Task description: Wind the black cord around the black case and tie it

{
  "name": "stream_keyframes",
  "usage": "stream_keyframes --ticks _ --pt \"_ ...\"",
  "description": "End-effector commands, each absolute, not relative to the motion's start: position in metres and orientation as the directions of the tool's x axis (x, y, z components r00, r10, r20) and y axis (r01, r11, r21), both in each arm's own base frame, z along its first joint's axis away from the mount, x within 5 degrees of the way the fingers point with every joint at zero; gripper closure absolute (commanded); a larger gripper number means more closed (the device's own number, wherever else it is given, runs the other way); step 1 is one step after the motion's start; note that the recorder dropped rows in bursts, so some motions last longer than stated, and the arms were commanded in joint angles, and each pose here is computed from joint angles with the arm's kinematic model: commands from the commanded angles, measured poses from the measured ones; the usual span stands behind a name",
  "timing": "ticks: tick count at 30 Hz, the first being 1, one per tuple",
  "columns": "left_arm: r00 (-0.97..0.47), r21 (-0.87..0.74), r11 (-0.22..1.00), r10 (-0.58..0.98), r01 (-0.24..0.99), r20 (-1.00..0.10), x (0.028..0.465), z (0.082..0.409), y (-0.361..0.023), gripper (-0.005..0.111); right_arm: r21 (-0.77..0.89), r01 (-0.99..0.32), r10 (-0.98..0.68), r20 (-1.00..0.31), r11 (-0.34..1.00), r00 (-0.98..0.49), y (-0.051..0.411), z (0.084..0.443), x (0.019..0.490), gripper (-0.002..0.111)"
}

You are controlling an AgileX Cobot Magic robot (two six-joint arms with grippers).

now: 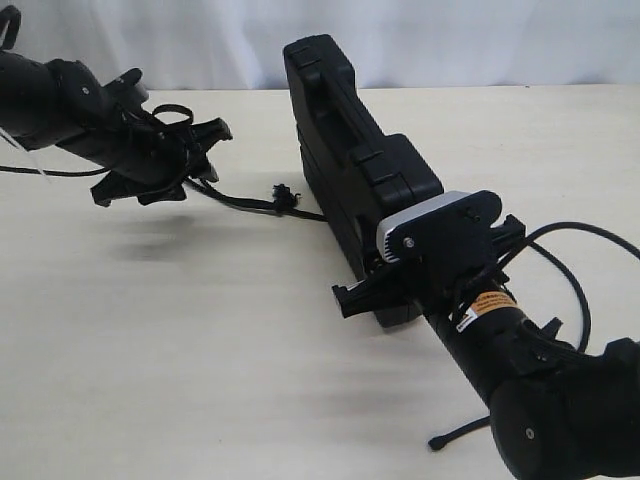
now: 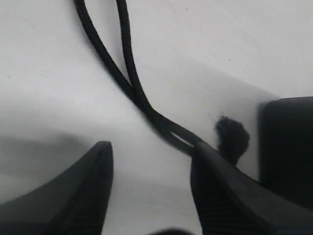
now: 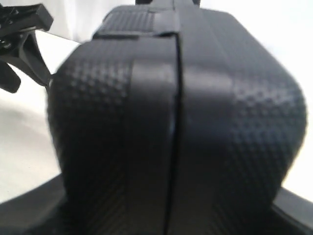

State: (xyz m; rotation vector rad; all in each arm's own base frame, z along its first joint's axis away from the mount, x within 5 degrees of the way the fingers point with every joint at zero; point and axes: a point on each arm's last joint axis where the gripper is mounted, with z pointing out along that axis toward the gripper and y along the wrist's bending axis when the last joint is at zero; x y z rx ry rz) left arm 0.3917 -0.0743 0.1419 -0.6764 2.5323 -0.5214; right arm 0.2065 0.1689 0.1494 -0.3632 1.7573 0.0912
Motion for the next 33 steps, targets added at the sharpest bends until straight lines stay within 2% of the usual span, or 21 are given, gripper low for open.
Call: stream_keyframes --ticks 1,5,12,19,24,27,31,33 --pt "-0.752 -0.515 0.779 -0.567 -0.357 -0.336 0.391 0.14 -0.105 0.06 -0.142 -0.263 -0.187 -0.97 0.954 -0.153 0.165 0.154 0.207 0.104" --pt "-0.731 -0.53 0.787 -0.558 -0.317 -0.392 0.393 0.136 -0.128 0.06 -0.142 -0.265 -0.188 -0.97 0.954 -0.156 0.165 0.153 0.207 0.104" --pt "-0.785 -0.531 0.782 -0.538 -0.327 -0.308 0.401 0.122 -0.144 0.06 -0.15 -0.224 -0.171 -0.982 0.963 -0.078 0.16 0.161 0.206 0.104" --pt "-0.821 -0.514 0.817 -0.469 -0.262 -0.326 0.406 0.131 -0.148 0.06 -0.162 -0.191 -0.169 -0.985 0.968 -0.019 0.154 0.181 0.204 0.104" --pt "-0.825 -0.512 0.816 -0.469 -0.268 -0.316 0.406 0.128 -0.148 0.06 -0.162 -0.167 -0.166 -0.986 0.973 -0.007 0.148 0.196 0.201 0.104" --pt "-0.821 -0.513 0.802 -0.494 -0.305 -0.285 0.406 0.119 -0.149 0.06 -0.169 -0.131 -0.177 -0.983 0.977 -0.051 0.144 0.193 0.201 0.104" --pt "-0.771 -0.551 0.705 -0.615 -0.447 -0.162 0.406 0.102 -0.151 0.06 -0.193 -0.128 -0.205 -0.975 0.973 -0.086 0.144 0.185 0.202 0.104" --pt "-0.749 -0.564 0.673 -0.648 -0.479 -0.137 0.407 0.099 -0.152 0.06 -0.194 -0.127 -0.206 -0.974 0.973 -0.089 0.144 0.184 0.202 0.104"
